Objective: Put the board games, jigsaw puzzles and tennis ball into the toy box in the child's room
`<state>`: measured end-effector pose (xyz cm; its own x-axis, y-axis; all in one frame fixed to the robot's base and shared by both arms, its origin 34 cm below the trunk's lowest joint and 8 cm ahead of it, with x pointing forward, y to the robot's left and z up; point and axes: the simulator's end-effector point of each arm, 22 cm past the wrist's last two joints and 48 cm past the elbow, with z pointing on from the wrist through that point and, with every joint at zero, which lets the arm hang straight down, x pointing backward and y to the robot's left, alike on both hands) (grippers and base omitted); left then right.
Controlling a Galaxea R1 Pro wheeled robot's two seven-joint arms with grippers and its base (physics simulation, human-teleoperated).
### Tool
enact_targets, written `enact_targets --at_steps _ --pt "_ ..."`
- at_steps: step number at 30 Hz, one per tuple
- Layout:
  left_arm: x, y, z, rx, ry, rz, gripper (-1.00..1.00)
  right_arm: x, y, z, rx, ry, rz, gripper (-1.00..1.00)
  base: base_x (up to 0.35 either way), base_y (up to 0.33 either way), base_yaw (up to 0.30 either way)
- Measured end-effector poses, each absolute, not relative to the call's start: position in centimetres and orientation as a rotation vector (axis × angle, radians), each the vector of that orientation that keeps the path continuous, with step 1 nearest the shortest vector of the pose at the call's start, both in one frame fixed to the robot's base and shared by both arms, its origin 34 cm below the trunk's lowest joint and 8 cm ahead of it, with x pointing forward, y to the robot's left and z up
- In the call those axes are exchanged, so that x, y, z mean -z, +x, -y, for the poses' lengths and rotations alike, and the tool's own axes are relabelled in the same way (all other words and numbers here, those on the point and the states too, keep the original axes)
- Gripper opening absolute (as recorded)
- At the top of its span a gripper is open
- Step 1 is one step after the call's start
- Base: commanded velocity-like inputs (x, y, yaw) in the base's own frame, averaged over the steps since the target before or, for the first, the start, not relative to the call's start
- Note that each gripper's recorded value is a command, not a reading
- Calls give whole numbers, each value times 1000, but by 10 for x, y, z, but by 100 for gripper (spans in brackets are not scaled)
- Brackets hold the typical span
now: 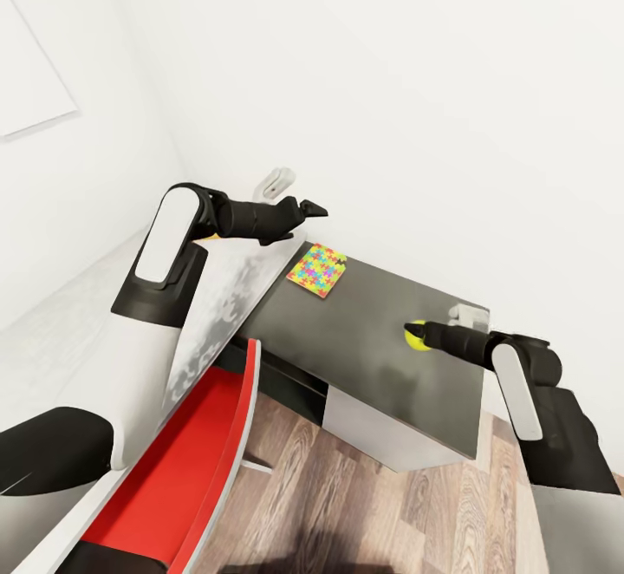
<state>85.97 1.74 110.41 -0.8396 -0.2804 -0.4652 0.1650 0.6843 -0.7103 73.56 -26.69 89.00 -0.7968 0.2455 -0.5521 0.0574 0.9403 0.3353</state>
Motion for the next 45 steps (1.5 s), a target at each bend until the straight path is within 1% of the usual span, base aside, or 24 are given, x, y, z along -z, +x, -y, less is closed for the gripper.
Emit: enact_targets --at_steps 23,45 --pt "-1122 854 -19 1048 -76 -2319 100 -921 723 264 -416 193 -2418 -100 0 0 54" --pt "-1131 840 -18 1055 -72 -2304 100 -1006 778 271 -405 153 -2251 -100 0 0 19"
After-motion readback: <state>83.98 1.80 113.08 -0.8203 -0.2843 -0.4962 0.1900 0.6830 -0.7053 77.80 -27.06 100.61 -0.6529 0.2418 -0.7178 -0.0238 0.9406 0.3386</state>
